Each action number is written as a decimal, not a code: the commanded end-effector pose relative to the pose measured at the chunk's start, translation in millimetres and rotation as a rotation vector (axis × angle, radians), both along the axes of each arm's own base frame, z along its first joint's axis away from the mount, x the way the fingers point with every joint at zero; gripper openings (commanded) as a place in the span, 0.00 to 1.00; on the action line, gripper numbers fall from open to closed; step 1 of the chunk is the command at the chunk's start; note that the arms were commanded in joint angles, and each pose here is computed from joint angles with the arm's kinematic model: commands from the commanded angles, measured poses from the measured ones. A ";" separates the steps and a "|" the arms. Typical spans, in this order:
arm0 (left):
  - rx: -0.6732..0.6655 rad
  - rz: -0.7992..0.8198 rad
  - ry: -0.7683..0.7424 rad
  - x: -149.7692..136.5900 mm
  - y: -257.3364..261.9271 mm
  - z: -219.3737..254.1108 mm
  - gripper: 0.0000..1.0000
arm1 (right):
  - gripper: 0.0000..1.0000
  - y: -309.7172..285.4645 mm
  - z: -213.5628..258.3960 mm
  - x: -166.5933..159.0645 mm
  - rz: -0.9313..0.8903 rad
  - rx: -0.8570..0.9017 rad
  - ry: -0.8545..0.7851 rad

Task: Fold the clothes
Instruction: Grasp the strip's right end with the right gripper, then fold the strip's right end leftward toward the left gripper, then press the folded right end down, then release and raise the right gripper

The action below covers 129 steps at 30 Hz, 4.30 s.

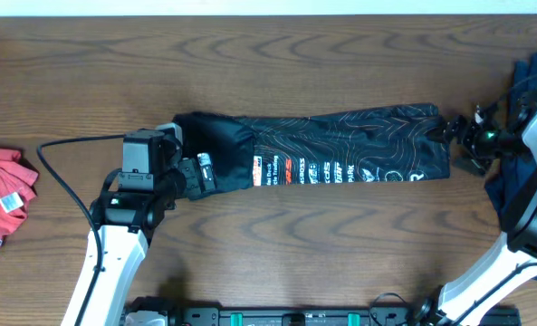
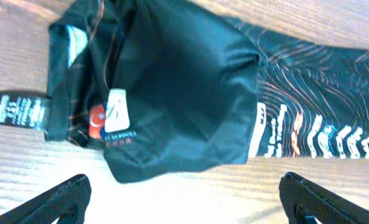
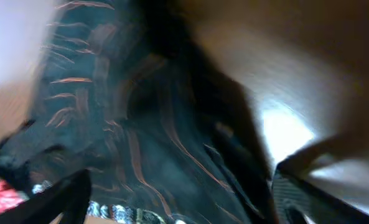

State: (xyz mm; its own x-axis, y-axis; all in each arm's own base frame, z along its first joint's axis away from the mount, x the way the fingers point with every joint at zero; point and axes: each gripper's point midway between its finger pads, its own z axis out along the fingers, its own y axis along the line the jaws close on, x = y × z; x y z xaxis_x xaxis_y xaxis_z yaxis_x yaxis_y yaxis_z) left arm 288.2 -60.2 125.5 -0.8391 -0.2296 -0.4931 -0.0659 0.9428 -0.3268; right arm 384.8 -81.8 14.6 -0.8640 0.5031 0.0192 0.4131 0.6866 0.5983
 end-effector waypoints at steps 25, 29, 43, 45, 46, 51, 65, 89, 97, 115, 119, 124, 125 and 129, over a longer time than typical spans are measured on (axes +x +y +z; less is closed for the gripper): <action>-0.021 -0.043 0.016 -6.7 -6.6 2.1 0.98 | 0.01 -3.1 -66.2 -19.0 0.068 0.066 0.017; -0.021 -0.043 0.017 -6.6 -6.6 2.0 0.98 | 0.01 -24.3 -60.4 -18.6 0.016 0.064 0.005; -0.021 -0.043 0.015 -6.3 -6.6 2.3 0.98 | 0.01 -84.4 -23.0 -6.3 -0.087 0.045 -0.049; -0.021 -0.043 0.015 -6.3 -6.6 2.1 0.98 | 0.01 -76.0 -15.2 -1.5 -0.047 0.061 -0.075; -0.021 -0.043 0.016 -6.3 -6.6 1.9 0.98 | 0.01 -71.2 -11.4 1.5 -0.024 0.069 -0.092; -0.020 -0.043 0.028 -6.3 -6.6 -1.3 0.98 | 0.01 -41.0 5.5 13.6 0.107 0.059 -0.122; -0.019 -0.044 0.051 -6.9 -6.9 -6.8 0.98 | 0.01 23.7 64.5 29.3 0.358 -0.120 -0.116; -0.032 -0.052 0.075 -12.3 -9.3 -9.4 0.98 | 0.01 129.1 90.8 2.6 0.724 -0.251 -0.051; -0.031 -0.052 0.090 -14.6 -9.0 -14.3 0.98 | 0.01 169.6 84.2 -14.3 0.893 -0.353 -0.005; -0.025 -0.050 0.189 -13.9 -9.2 -41.8 0.98 | 0.64 249.0 82.4 -28.0 0.961 -0.386 -0.026; -0.028 -0.047 0.172 -10.0 -9.5 -40.1 0.98 | 0.45 276.2 86.6 -21.4 0.969 -0.321 -0.110; -0.035 -0.035 0.168 -8.4 -9.8 -39.3 0.98 | 0.89 266.6 81.8 -14.0 0.877 -0.412 -0.066; -0.035 -0.035 0.169 -8.5 -9.8 -39.4 0.98 | 0.84 255.4 78.9 -14.5 0.846 -0.458 -0.026; -0.035 -0.035 0.172 -9.2 -9.7 -39.7 0.98 | 0.67 222.9 75.2 -15.1 0.755 -0.528 0.066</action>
